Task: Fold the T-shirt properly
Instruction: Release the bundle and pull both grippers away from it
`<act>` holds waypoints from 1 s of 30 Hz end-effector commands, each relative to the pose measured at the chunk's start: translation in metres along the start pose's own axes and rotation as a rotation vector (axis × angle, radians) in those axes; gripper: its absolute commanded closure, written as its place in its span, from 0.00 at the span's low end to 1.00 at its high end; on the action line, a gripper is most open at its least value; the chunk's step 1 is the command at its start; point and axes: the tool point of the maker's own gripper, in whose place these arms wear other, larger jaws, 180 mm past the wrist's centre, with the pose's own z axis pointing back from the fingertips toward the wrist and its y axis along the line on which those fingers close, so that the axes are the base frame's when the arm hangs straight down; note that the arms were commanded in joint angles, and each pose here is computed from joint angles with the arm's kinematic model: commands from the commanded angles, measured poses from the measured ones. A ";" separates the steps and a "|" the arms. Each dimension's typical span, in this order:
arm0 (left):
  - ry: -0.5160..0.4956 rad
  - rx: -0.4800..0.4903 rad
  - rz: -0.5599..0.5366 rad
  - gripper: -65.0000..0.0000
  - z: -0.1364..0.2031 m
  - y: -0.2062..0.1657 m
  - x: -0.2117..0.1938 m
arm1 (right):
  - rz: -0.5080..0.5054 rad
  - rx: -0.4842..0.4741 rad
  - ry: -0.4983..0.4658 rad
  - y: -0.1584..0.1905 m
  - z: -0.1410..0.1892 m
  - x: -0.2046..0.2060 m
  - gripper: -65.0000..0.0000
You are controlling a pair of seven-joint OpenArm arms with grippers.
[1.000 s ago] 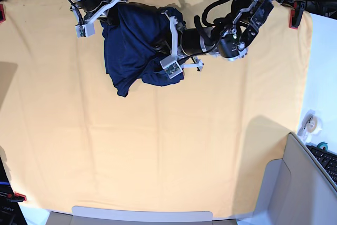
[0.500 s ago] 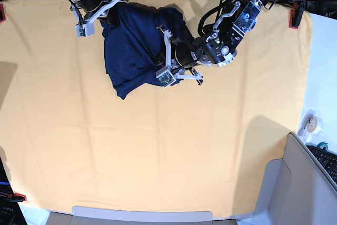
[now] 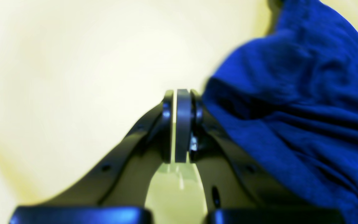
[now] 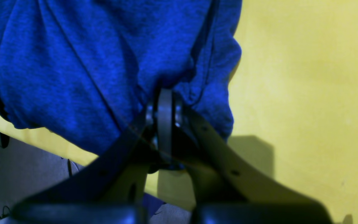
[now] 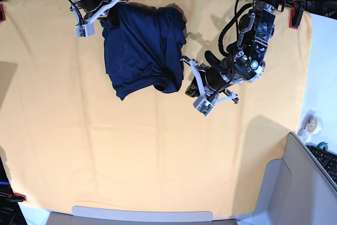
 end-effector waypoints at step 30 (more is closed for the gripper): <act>-0.199 0.222 0.106 1.00 0.091 0.049 0.000 | 0.281 -0.041 -0.311 -0.009 0.014 0.160 1.00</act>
